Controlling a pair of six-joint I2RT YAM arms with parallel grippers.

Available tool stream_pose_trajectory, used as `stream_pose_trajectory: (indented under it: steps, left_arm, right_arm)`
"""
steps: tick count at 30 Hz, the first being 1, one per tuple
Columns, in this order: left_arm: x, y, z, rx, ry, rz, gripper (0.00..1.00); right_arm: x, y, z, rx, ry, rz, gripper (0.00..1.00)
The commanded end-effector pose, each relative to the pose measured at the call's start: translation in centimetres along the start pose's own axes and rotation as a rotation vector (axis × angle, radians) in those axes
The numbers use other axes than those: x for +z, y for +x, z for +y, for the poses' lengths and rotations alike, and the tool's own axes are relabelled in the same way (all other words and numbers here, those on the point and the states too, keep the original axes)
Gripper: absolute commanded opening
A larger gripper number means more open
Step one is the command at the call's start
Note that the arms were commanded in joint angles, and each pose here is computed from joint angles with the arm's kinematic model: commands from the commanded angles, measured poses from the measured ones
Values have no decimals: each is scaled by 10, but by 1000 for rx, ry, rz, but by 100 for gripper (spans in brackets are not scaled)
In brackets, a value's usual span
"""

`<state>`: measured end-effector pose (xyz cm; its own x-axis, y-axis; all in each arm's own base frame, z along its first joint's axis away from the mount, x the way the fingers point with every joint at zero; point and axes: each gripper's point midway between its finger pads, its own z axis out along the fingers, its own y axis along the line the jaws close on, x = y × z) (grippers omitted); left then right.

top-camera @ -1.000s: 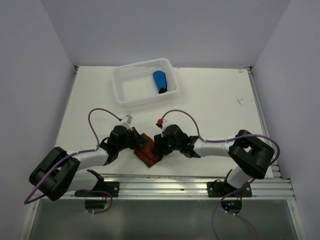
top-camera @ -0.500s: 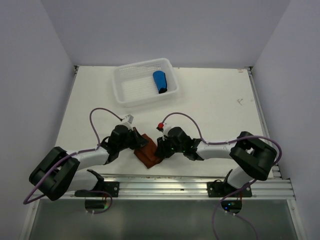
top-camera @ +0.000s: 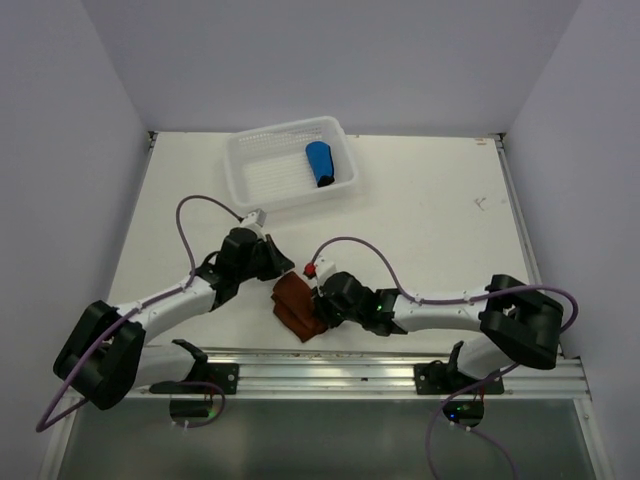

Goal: Roll the towels
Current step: Roll the towel

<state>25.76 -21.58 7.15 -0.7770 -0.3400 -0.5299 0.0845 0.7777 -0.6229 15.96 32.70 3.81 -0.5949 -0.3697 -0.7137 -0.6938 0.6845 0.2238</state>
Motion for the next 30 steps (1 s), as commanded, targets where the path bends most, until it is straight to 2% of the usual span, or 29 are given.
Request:
stream_pose_trajectory:
  steps: [1, 5, 10, 16, 24, 30]
  left_arm:
    - [-8, -29, -22, 16, 40, -46, 0]
    - [-12, -40, -41, 10, 98, -61, 0]
    - [-14, -42, -45, 9, 109, -63, 0]
    - [-12, -37, -44, -2, 121, -53, 0]
    - [-13, -43, -60, -9, 182, -59, 0]
    - [-12, -40, -73, -2, 217, -47, 0]
  right_arm:
    - [-8, -1, -33, -130, 250, 20, 0]
    - [-12, -12, -41, -188, 390, -2, 0]
    - [-23, -24, -48, -269, 571, -43, 0]
    - [-21, -24, -42, -390, 657, -35, 0]
    - [-16, -25, -22, -640, 815, -11, 0]
    - [-9, -21, -10, -697, 824, 17, 0]
